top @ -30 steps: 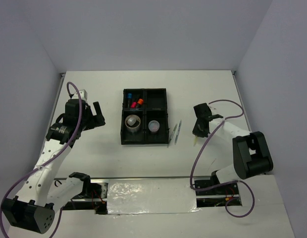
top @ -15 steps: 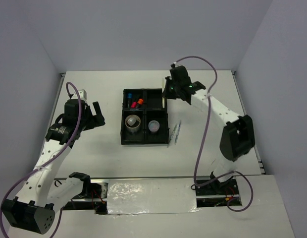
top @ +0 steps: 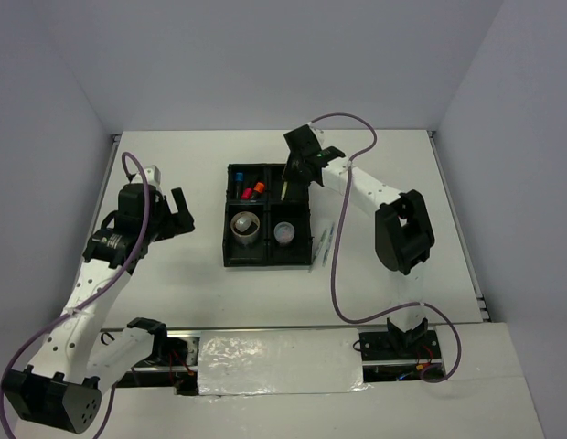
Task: Sort the stationery into containers
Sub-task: Place the pen in the storage box.
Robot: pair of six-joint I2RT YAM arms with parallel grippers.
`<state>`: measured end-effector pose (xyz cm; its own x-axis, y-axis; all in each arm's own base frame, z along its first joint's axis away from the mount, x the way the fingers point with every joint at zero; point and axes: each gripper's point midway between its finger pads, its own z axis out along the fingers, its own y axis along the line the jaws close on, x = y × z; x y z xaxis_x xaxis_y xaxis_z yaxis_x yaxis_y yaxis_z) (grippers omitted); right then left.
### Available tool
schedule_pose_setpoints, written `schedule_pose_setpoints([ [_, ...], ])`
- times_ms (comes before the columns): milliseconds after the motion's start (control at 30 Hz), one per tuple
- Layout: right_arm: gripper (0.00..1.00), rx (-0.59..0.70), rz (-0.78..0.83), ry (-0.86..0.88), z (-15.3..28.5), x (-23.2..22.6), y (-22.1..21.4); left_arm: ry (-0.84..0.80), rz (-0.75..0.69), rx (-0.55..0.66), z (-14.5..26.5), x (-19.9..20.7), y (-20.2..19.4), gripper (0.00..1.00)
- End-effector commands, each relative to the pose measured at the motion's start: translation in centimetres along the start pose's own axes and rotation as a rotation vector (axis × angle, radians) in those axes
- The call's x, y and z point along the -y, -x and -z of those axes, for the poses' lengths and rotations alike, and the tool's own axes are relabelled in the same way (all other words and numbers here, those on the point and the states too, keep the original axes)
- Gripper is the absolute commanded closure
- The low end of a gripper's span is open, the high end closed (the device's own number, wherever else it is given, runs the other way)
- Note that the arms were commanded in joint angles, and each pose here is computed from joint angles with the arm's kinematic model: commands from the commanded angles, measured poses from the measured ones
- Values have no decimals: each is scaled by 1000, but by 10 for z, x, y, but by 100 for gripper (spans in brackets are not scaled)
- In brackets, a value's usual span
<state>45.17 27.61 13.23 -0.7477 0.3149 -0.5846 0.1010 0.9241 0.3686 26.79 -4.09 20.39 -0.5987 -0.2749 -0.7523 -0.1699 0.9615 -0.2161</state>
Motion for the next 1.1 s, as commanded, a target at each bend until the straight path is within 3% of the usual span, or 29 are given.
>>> schedule_pose_setpoints([
  [0, 95, 96, -139, -8, 1, -8, 26, -44, -9, 54, 4, 7, 12, 1],
  [267, 88, 134, -225, -128, -16, 10, 32, -63, -16, 46, 4, 10, 11, 1],
  [600, 60, 109, -249, -95, -22, 0, 30, -79, -20, 47, 4, 12, 10, 1],
  [633, 56, 118, -249, -82, -16, -2, 34, -80, -18, 48, 5, 13, 10, 1],
  [867, 55, 204, -133, -32, 41, -14, 50, -79, -18, 46, 5, 12, 10, 1],
  [1067, 56, 199, -3, -140, 87, 49, 17, -84, -19, 51, 6, 13, 11, 1],
])
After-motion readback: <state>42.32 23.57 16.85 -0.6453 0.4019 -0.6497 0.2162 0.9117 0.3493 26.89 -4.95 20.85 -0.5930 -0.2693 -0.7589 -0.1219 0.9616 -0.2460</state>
